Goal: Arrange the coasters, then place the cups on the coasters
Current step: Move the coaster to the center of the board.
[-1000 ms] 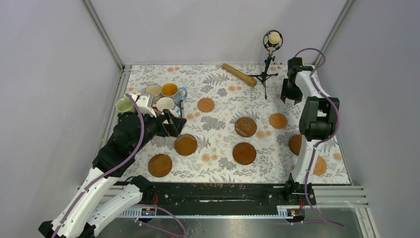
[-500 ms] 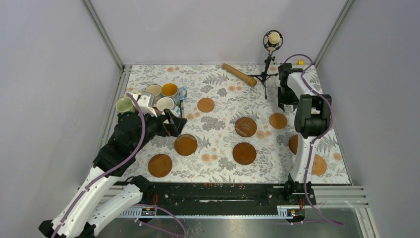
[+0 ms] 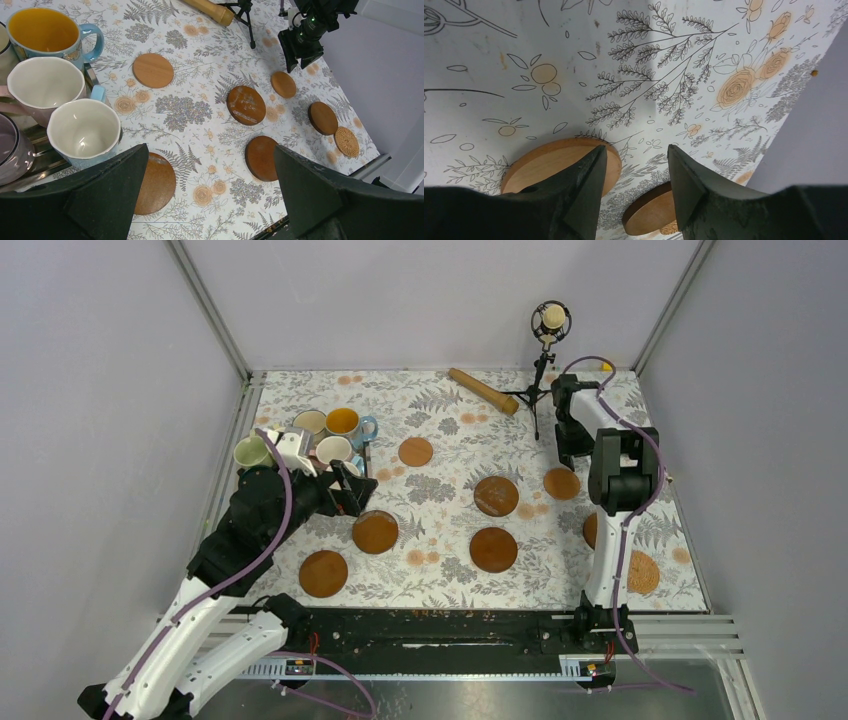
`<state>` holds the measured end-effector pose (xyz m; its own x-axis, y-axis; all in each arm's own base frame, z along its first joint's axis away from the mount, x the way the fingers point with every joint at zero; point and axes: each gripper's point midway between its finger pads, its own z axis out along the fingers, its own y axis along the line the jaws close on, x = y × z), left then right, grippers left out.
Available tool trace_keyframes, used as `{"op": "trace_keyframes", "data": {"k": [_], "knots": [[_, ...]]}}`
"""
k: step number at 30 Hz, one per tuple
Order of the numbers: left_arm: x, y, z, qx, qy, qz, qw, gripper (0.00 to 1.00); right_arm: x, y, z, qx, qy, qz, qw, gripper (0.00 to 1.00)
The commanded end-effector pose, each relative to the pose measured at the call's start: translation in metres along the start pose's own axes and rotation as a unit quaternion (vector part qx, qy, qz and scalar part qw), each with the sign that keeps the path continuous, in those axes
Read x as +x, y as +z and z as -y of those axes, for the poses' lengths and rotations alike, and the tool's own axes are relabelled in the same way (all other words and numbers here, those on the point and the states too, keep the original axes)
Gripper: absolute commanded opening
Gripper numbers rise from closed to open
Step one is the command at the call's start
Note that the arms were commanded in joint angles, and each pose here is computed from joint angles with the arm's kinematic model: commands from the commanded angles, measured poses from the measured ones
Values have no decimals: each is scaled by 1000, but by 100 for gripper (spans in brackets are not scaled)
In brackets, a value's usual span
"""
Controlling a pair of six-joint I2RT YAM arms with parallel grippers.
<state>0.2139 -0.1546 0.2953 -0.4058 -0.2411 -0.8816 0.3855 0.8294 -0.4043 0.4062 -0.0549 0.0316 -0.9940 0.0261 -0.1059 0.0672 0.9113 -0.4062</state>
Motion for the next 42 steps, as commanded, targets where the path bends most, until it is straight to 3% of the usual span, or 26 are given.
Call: {"op": "trace_keyframes", "data": {"k": [1, 10, 14, 22, 42], "knots": [[-19, -3, 10, 19, 1, 34, 999, 99, 6, -5, 1, 47, -57, -12, 997, 56], [-19, -5, 11, 21, 1, 35, 999, 99, 12, -18, -14, 34, -95, -20, 995, 57], [-19, -5, 12, 23, 2, 36, 999, 99, 19, -31, -36, -30, -98, -28, 994, 57], [-20, -7, 12, 24, 2, 39, 999, 99, 47, -59, -99, -219, -32, -64, 973, 56], [-20, -7, 11, 20, 1, 41, 999, 99, 78, -84, -146, -358, 72, -80, 928, 51]]}}
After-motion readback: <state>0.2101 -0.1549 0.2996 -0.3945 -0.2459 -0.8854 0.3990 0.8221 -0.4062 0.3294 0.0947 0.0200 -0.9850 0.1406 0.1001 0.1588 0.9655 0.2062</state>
